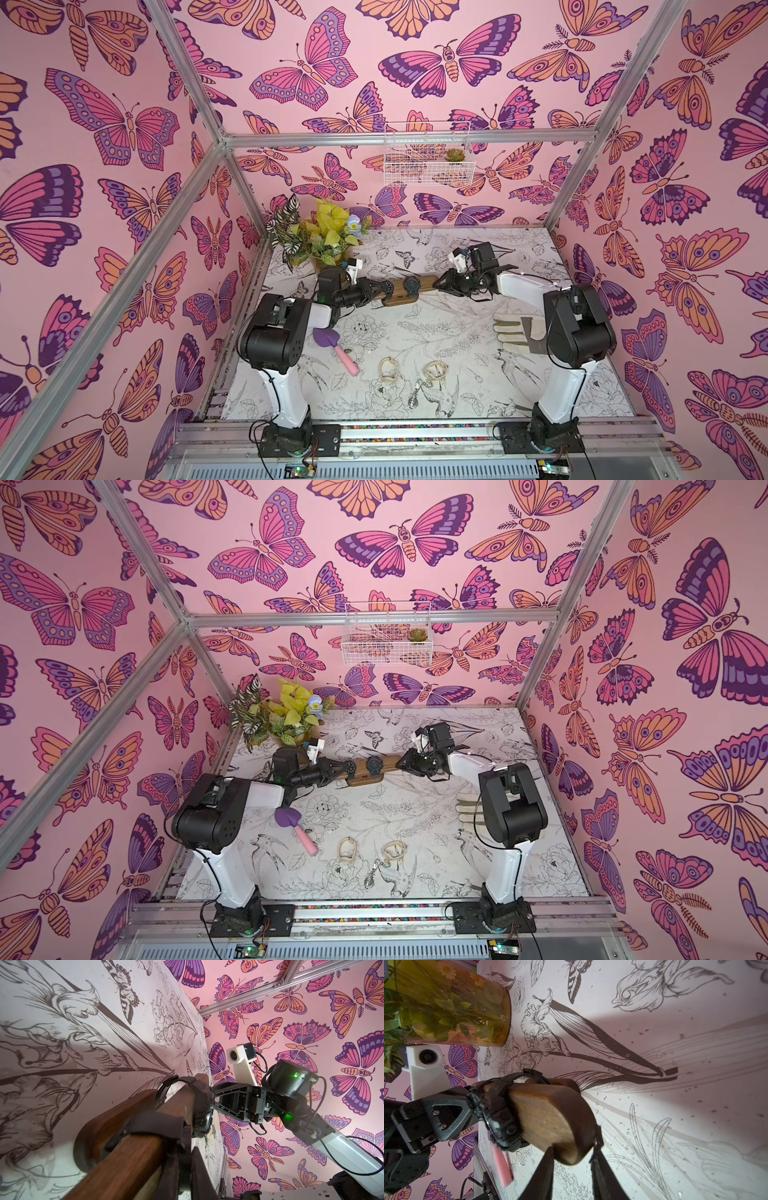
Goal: Place watch on stand
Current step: Place the watch on the stand.
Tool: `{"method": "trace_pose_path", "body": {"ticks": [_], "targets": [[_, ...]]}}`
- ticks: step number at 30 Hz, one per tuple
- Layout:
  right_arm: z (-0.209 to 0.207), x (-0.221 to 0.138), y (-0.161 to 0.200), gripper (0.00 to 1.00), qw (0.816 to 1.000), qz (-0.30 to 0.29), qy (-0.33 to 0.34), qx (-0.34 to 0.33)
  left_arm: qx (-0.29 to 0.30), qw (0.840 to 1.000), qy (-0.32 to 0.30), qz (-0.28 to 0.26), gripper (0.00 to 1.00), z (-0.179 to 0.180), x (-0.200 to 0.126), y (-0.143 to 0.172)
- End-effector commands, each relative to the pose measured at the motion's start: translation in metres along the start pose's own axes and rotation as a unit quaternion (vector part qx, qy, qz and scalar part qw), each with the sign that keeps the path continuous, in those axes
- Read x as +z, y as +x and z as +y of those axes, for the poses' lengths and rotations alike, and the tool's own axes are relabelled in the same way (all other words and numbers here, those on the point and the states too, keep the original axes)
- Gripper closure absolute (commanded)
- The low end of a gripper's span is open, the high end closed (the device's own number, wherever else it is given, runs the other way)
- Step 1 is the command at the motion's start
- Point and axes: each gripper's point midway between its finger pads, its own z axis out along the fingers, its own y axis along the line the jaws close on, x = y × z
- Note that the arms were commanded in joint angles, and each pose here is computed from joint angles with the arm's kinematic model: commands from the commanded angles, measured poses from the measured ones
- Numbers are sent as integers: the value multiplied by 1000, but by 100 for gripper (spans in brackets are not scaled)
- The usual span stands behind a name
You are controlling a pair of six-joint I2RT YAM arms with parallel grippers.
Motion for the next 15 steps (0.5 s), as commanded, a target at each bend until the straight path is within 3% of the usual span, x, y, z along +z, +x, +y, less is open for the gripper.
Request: {"method": "trace_pose_path", "body": {"ticks": [1, 9, 11, 14, 15], "targets": [[5, -1, 1, 68, 1000, 4, 1, -12, -9, 1000, -10, 3, 100, 9, 8, 2], [5, -4, 2, 68, 1000, 3, 4, -15, -9, 1000, -7, 5, 100, 5, 11, 2], [6, -4, 1, 68, 1000, 2, 5, -15, -8, 1000, -8, 4, 91, 4, 10, 2], [7, -6, 2, 68, 1000, 1, 5, -17, -6, 1000, -9, 3, 64, 2, 8, 3], [6, -7, 3, 68, 1000, 1, 6, -16, -7, 1000, -9, 3, 61, 2, 8, 3]]}}
